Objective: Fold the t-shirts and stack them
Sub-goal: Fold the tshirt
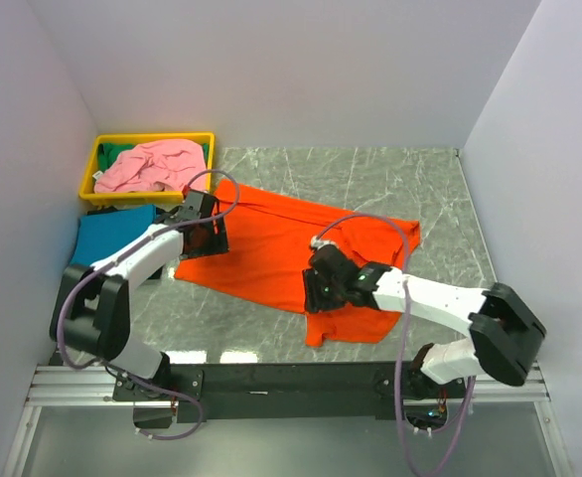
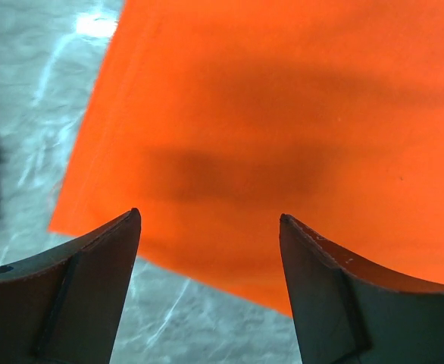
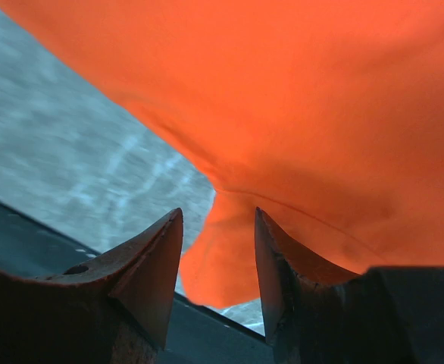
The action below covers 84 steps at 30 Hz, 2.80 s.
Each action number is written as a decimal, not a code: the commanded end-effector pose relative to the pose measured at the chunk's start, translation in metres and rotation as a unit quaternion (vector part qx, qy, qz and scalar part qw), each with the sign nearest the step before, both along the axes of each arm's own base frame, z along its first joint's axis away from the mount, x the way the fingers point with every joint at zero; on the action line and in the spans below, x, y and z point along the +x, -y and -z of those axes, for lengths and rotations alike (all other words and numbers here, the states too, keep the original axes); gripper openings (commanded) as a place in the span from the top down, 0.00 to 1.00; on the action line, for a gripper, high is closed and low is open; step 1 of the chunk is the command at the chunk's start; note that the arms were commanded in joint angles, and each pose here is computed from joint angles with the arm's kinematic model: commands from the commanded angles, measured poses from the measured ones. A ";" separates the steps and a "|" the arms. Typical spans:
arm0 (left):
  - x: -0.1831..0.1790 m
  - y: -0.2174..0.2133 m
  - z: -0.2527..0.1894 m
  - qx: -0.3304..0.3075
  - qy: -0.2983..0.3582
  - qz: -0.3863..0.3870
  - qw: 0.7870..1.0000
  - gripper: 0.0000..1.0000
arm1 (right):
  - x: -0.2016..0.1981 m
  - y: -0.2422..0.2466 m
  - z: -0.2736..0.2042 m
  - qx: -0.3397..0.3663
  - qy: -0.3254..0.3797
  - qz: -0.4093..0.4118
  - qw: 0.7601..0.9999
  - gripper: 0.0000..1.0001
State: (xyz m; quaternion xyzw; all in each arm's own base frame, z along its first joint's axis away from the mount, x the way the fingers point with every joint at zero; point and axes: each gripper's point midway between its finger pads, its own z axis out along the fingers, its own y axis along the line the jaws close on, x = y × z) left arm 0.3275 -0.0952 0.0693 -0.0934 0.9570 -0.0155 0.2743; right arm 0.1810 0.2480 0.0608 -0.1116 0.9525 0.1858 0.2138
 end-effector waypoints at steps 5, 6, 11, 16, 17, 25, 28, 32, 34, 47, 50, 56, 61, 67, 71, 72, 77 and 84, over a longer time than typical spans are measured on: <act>0.011 -0.004 -0.004 0.013 0.029 -0.006 0.999 0.24 | -0.007 -0.008 0.027 -0.057 -0.026 0.000 0.998 0.50; 0.013 -0.003 -0.003 0.013 0.026 -0.007 1.000 0.24 | -0.010 -0.007 0.030 -0.059 -0.033 -0.002 0.998 0.50; 0.011 0.001 0.018 0.016 -0.011 0.002 1.000 0.25 | -0.033 0.016 0.053 -0.102 -0.085 -0.007 0.991 0.52; -0.018 0.009 0.038 0.004 -0.082 0.019 0.996 0.28 | -0.069 0.041 0.065 -0.110 -0.148 0.004 0.983 0.55; -0.025 0.011 0.041 -0.001 -0.093 0.022 0.995 0.29 | -0.073 0.045 0.066 -0.109 -0.153 0.009 0.982 0.55; -0.106 0.031 0.063 -0.049 -0.170 0.024 0.984 0.35 | -0.101 0.088 0.065 -0.099 -0.178 0.064 0.977 0.55; -0.133 0.045 0.067 -0.058 -0.196 0.034 0.978 0.34 | -0.100 0.098 0.059 -0.094 -0.171 0.080 0.977 0.54; -0.158 0.055 0.061 -0.089 -0.200 0.031 0.975 0.35 | -0.088 0.099 0.043 -0.078 -0.153 0.090 0.981 0.53; -0.169 0.049 0.062 -0.097 -0.200 0.006 0.975 0.37 | -0.075 0.101 0.030 -0.067 -0.125 0.100 0.985 0.53; -0.046 0.027 -0.034 -0.173 0.024 -0.099 0.980 0.25 | 0.043 0.128 -0.049 0.095 0.071 0.227 0.967 0.52; 0.000 0.023 -0.048 -0.175 0.062 -0.111 0.976 0.23 | 0.072 0.149 -0.054 0.130 0.085 0.285 0.946 0.52; 0.068 0.007 -0.049 -0.171 0.079 -0.135 0.973 0.29 | 0.115 0.194 -0.053 0.198 0.089 0.396 0.892 0.47; 0.094 0.004 -0.025 -0.160 0.056 -0.144 0.975 0.30 | 0.135 0.197 -0.046 0.214 0.080 0.395 0.890 0.42; 0.103 0.001 -0.017 -0.142 0.053 -0.135 0.979 0.32 | 0.145 0.174 -0.035 0.100 0.098 0.291 0.946 0.42; 0.099 -0.010 -0.026 -0.109 0.065 -0.126 0.984 0.33 | 0.145 0.148 -0.031 0.003 0.117 0.220 0.968 0.46; 0.097 -0.015 -0.028 -0.095 0.069 -0.129 0.985 0.32 | 0.145 0.136 -0.034 -0.004 0.120 0.199 0.973 0.47; 0.082 -0.027 -0.052 -0.057 0.102 -0.116 0.986 0.32 | 0.149 0.121 -0.013 -0.072 0.101 0.148 0.981 0.53; 0.085 -0.028 -0.064 -0.020 0.116 -0.106 0.987 0.30 | 0.166 0.116 -0.002 -0.157 0.100 0.126 0.974 0.55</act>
